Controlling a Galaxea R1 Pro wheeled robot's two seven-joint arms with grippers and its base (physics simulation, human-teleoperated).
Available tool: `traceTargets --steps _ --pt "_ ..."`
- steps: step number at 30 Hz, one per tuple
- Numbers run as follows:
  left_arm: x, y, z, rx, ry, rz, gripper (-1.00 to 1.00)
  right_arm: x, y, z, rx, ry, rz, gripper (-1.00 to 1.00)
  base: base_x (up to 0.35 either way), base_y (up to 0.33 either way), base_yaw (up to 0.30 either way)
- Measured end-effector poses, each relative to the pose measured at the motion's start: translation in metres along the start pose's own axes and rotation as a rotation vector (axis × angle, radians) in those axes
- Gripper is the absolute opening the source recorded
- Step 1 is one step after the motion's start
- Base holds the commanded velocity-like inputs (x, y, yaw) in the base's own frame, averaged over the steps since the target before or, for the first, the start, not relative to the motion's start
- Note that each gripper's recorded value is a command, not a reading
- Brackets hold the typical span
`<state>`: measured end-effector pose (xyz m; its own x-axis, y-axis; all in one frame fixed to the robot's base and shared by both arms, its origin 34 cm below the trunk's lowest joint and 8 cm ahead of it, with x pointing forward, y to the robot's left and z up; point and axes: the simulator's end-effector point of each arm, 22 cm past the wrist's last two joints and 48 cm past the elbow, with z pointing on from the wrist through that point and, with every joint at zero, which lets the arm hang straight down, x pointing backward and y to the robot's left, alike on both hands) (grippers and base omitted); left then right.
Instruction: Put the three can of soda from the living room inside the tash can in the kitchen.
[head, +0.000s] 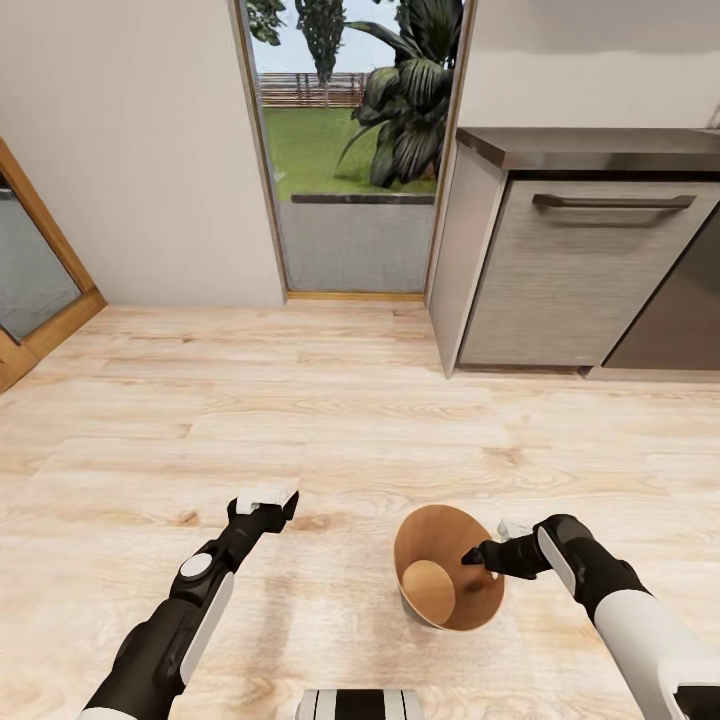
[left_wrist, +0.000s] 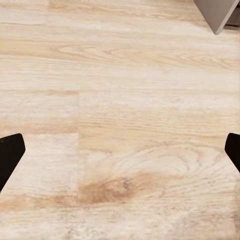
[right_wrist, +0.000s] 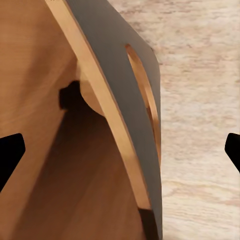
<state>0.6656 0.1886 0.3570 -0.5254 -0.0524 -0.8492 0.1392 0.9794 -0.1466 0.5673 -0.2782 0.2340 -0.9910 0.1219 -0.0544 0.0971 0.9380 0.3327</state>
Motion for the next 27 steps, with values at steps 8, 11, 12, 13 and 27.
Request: traceTargets --steps 8,11,12,13,27 --pt "0.0 0.0 0.0 0.0 0.0 0.0 1.0 0.0 -0.004 0.0 0.017 0.001 -0.012 -1.0 0.0 0.0 0.0" --pt "0.0 0.0 0.0 0.0 0.0 0.0 1.0 0.001 -0.005 0.0 0.024 0.004 -0.021 -1.0 0.0 0.0 0.0" --pt "0.0 0.0 0.0 0.0 0.0 0.0 1.0 0.001 -0.003 0.0 0.014 0.002 -0.013 -1.0 0.0 0.0 0.0" --pt "0.0 0.0 0.0 0.0 0.0 0.0 1.0 0.001 -0.004 0.0 0.017 0.002 -0.013 -1.0 0.0 0.0 0.0" --pt "-0.024 -0.004 -0.008 0.003 -0.038 0.007 1.0 -0.011 0.007 -0.018 0.01 -0.035 -0.032 -1.0 0.0 0.0 0.0"
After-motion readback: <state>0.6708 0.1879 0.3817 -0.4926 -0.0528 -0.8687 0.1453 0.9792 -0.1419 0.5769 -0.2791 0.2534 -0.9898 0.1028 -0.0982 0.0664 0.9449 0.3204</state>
